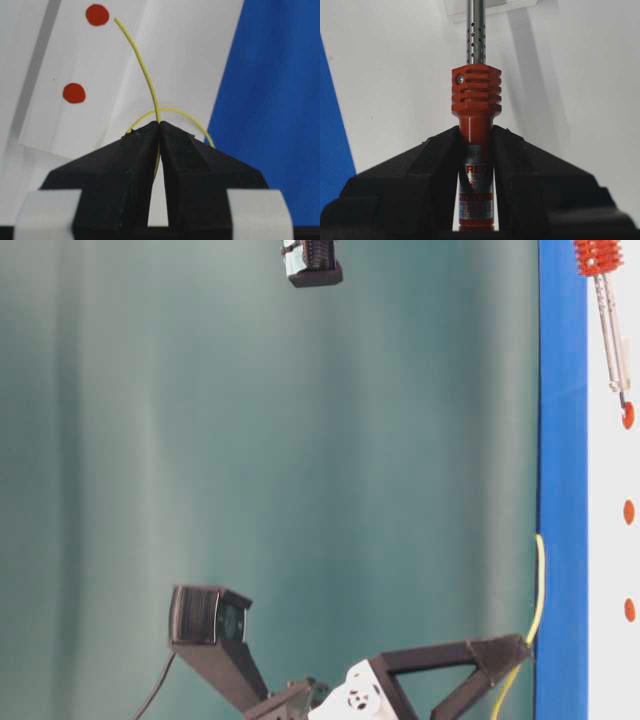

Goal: Touch the tip of the soldering iron to the tip of the solder at the mark.
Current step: 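Pull both grippers back from the strip, then lower solder and iron back onto the table and open grippers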

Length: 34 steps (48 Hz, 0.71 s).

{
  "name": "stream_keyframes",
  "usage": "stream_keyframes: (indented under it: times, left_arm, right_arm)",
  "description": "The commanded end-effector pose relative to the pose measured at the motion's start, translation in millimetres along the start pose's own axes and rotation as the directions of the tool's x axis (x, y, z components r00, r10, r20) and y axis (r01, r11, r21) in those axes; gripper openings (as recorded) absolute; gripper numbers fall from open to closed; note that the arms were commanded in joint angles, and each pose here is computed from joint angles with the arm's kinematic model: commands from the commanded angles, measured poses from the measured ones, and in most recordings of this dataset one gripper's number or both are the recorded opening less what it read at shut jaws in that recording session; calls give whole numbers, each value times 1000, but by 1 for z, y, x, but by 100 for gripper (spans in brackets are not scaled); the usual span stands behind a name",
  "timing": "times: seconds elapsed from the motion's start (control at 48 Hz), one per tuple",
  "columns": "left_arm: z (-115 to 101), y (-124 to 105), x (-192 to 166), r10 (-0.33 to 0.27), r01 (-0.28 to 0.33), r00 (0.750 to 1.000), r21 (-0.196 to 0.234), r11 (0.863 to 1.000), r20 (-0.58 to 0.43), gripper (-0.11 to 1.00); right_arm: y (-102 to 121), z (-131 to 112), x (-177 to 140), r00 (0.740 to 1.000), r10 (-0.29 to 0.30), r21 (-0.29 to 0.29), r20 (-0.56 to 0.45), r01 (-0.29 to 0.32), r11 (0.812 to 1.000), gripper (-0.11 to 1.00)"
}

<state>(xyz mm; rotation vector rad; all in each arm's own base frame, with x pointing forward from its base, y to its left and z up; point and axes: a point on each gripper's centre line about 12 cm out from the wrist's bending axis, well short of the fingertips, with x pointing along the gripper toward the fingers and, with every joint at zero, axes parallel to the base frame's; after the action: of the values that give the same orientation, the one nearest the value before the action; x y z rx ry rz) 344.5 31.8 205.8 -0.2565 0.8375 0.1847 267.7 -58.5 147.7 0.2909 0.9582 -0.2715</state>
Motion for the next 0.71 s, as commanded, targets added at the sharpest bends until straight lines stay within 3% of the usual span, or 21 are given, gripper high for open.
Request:
stream_keyframes:
  times: [0.0, 0.459, 0.688]
  left_arm:
    - [6, -2, -11, -14, 14, 998, -2, 1000, 57, 2]
    - [-11, 1, -29, -31, 31, 993, -5, 999, 112, 2]
    - [-17, 0, -34, -43, 48, 989, -32, 998, 144, 2]
  right_arm:
    - [1, 7, -8, 999, 5, -3, 43, -5, 1000, 6]
    - [-1, -9, -62, 972, 38, -2, 234, -39, 999, 6]
    - [-1, -9, -66, 966, 42, 13, 254, -47, 999, 6]
